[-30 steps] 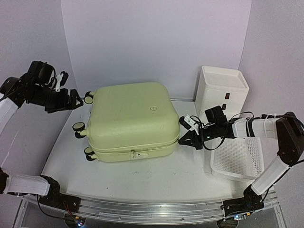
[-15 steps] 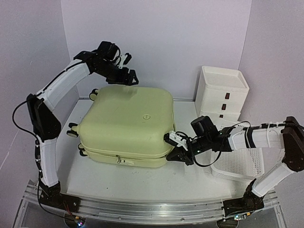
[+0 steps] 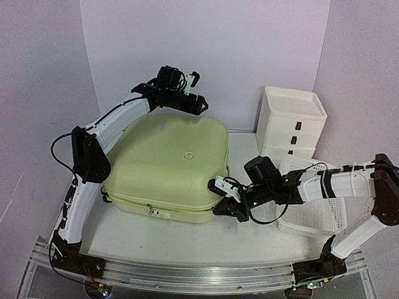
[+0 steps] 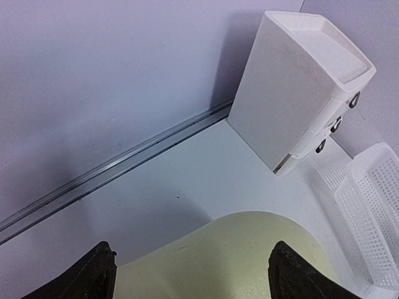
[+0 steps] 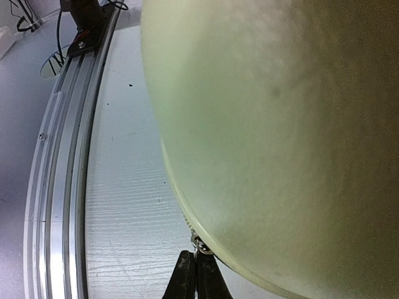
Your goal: Open, take out, and arrange the luggage
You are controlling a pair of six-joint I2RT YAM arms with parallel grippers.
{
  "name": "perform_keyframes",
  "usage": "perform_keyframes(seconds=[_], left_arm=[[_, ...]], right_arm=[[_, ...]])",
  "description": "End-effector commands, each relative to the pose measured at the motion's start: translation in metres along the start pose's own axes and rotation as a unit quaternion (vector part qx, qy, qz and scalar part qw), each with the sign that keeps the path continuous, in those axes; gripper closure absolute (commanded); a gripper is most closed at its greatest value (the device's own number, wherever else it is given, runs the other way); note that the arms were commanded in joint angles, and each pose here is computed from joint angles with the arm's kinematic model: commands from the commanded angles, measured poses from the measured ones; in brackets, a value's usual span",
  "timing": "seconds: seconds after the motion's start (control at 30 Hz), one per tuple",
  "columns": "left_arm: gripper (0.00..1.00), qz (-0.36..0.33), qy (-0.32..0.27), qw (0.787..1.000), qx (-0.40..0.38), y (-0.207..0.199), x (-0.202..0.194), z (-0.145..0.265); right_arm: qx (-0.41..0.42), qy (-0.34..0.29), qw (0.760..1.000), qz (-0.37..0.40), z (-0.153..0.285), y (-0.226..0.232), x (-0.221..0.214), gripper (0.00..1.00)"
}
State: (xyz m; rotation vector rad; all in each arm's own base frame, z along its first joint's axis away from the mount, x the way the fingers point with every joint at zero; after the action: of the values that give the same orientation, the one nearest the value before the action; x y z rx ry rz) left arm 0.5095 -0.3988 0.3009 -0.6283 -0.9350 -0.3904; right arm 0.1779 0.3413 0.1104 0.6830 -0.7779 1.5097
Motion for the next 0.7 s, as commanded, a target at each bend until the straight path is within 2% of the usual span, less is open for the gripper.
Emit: perform_keyframes(seconds=[0.0, 0.3, 0.47, 0.67], left_arm=[[0.17, -0.014, 0.000, 1.000, -0.025, -0.014, -0.014, -0.017], [0.22, -0.019, 0.077, 0.996, -0.037, -0.004, -0.074, -0.028], [0.26, -0.037, 0.122, 0.990, -0.062, -0.004, -0.110, -0.024], [0.27, -0.056, 0.140, 0.987, -0.063, 0.001, -0.128, -0.018]], right_arm=[[-0.069, -0.007, 0.997, -0.033, 0.011, -0.021, 0.016, 1.00], [-0.151, 0.008, 0.982, -0.112, 0.028, -0.034, -0.004, 1.00], [-0.177, 0.014, 0.979, -0.102, 0.038, -0.037, -0.010, 1.00], [-0.167, 0.017, 0.981, -0.098, 0.051, -0.052, -0.026, 1.00]])
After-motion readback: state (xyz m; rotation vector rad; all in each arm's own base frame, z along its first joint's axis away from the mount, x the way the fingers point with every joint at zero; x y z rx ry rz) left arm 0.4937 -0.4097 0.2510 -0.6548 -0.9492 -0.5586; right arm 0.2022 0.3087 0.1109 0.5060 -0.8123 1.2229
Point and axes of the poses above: each gripper's point midway between its finger pads, its own z axis back along the fingers, its own y axis along the line the jaws close on, x = y × z, the point moved 1 cm from there along z, back along the fingers, and after that the axes turned 12 degrees about z, right-handed, at the moved point
